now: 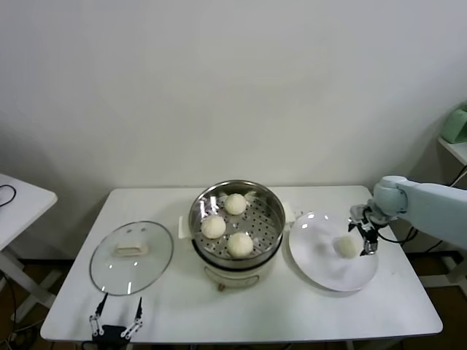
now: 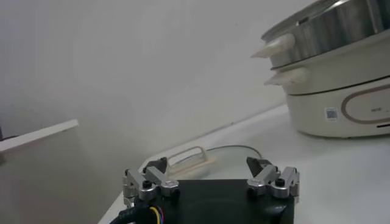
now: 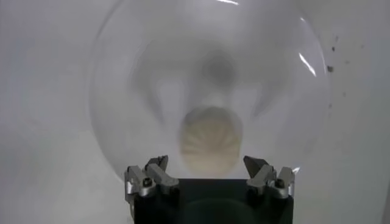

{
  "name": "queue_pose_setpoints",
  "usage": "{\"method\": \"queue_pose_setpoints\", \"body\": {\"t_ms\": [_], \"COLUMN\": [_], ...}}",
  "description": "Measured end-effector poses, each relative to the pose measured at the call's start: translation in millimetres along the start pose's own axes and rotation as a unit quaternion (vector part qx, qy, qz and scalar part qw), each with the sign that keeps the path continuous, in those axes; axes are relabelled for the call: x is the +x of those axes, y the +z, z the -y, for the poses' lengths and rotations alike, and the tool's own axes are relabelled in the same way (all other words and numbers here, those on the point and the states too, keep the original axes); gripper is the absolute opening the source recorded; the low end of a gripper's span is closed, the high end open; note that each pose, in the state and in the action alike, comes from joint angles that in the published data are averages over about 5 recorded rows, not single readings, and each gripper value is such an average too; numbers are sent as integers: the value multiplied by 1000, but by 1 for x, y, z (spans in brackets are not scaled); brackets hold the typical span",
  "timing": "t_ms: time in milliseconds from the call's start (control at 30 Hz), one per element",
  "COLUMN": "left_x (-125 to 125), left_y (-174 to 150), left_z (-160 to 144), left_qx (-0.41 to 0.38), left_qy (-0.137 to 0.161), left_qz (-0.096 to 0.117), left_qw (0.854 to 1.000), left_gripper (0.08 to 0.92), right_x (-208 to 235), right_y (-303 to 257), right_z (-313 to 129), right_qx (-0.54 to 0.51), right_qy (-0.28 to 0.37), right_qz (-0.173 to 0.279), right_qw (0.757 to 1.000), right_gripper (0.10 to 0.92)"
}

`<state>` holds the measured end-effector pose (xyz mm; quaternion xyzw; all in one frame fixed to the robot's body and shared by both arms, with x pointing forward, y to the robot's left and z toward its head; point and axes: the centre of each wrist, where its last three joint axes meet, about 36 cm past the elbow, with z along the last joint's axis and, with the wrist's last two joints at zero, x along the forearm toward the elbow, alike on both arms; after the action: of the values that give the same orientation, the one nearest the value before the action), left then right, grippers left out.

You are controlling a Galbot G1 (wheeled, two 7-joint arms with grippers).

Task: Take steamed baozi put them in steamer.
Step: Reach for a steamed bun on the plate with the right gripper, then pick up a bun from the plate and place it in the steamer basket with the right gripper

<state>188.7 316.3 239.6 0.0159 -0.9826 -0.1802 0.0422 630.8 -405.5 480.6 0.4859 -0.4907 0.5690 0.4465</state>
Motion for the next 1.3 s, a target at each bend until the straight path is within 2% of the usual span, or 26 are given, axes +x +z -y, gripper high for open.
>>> {"method": "queue_pose_setpoints", "body": {"t_ms": [233, 600, 733, 967, 1300], "left_x": [-1, -1, -1, -3, -7], "left_y": [1, 1, -1, -4, -8], "left_z": [0, -2, -1, -1, -2], "left_qx": [0, -2, -2, -2, -2], "left_qy": [-1, -3, -3, -4, -1], "left_qz": [0, 1, 3, 8, 13], "left_qw": [1000, 1000, 1000, 1000, 1000], "left_gripper": [823, 823, 823, 823, 823], "right_x": [-17, -26, -17, 41, 179], "right_y": [1, 0, 1, -9, -51], "right_z": [0, -1, 0, 12, 31], "right_qx": [-10, -13, -14, -1, 19], "right_qy": [1, 4, 9, 24, 62], "right_qz": [1, 3, 6, 17, 55], "right_qw": [1000, 1000, 1000, 1000, 996], "right_gripper": [808, 542, 525, 531, 543]}}
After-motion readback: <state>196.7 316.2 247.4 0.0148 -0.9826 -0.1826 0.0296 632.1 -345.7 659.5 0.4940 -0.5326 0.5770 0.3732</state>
